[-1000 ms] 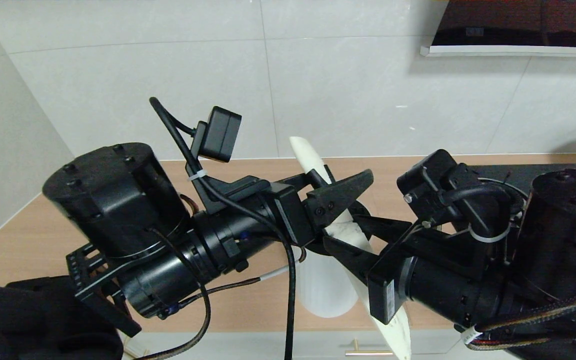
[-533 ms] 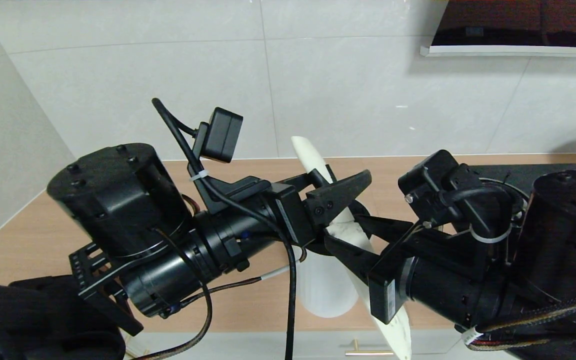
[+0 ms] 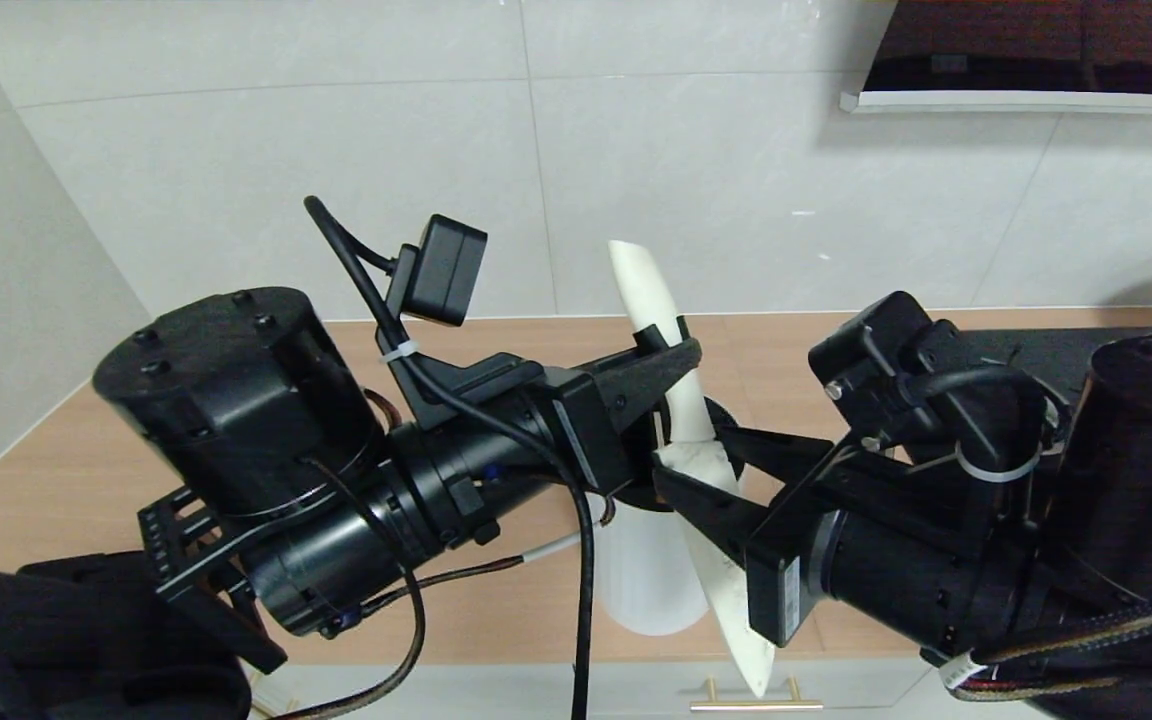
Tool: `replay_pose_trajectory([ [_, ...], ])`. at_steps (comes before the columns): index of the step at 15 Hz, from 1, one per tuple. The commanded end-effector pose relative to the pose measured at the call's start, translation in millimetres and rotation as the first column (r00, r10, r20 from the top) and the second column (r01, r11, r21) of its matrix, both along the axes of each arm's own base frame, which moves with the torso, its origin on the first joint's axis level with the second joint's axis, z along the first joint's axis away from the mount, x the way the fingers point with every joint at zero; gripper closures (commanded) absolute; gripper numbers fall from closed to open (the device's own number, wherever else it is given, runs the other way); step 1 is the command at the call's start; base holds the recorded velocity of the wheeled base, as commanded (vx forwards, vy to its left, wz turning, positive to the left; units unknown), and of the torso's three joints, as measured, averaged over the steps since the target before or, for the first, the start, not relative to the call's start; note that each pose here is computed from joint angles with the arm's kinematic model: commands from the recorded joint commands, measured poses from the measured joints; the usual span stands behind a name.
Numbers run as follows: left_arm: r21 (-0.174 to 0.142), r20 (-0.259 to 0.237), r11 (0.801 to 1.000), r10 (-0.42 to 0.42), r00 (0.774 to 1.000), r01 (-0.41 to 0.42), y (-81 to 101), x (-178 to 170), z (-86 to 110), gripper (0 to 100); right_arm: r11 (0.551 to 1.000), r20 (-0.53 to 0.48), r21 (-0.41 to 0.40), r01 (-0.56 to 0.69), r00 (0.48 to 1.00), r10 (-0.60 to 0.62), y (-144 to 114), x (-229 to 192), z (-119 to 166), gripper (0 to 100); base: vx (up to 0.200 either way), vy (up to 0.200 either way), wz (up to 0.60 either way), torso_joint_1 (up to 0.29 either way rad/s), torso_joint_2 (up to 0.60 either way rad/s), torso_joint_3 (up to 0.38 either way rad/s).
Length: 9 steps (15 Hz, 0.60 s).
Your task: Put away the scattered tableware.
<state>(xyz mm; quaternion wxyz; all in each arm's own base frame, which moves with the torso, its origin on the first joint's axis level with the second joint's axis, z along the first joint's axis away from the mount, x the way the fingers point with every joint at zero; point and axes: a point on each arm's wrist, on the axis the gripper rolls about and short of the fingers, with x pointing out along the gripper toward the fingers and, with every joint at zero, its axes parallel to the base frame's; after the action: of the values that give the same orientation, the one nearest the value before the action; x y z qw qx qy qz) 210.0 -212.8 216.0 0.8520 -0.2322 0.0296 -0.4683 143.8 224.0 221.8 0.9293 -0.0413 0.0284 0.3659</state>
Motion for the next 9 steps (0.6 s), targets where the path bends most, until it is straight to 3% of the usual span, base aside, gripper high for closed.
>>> replay_pose_trajectory([
  [1,-0.006,0.006,1.000,0.001,1.000,-0.001,1.5,-1.4,2.8,100,1.000,0.008,0.010,0.006,1.000,-0.006,-2.5,-1.3,3.2,100,0.000,0.000,0.00,0.000,0.00,0.000],
  [3,-0.013,0.014,1.000,0.000,1.000,0.000,3.1,-3.1,6.0,100,1.000,0.008,0.010,0.006,1.000,-0.006,-2.5,-1.3,3.2,100,0.000,0.000,0.00,0.000,0.00,0.000],
  [4,-0.018,0.018,1.000,0.000,1.000,0.001,4.1,-4.1,7.8,100,1.000,0.007,0.009,0.006,1.000,-0.006,-2.5,-1.4,3.0,0,0.000,0.000,0.00,0.000,0.00,0.000],
  [5,-0.026,0.027,1.000,0.000,1.000,0.001,5.4,-5.4,11.3,100,1.000,0.006,0.007,0.006,1.000,-0.006,-2.6,-1.4,2.6,0,0.000,0.000,0.00,0.000,0.00,0.000],
  [7,-0.086,0.089,0.996,0.005,0.996,0.002,12.9,-13.0,35.8,100,0.999,0.030,0.042,0.010,0.999,-0.011,-13.8,-6.5,13.4,0,0.000,0.000,0.00,0.000,0.00,0.000],
  [9,-0.122,0.134,0.993,0.020,0.991,-0.004,25.6,-21.9,54.6,100,0.997,0.051,0.073,0.029,0.998,-0.032,-23.9,-7.1,23.0,0,0.000,0.000,0.00,0.000,0.00,0.000],
])
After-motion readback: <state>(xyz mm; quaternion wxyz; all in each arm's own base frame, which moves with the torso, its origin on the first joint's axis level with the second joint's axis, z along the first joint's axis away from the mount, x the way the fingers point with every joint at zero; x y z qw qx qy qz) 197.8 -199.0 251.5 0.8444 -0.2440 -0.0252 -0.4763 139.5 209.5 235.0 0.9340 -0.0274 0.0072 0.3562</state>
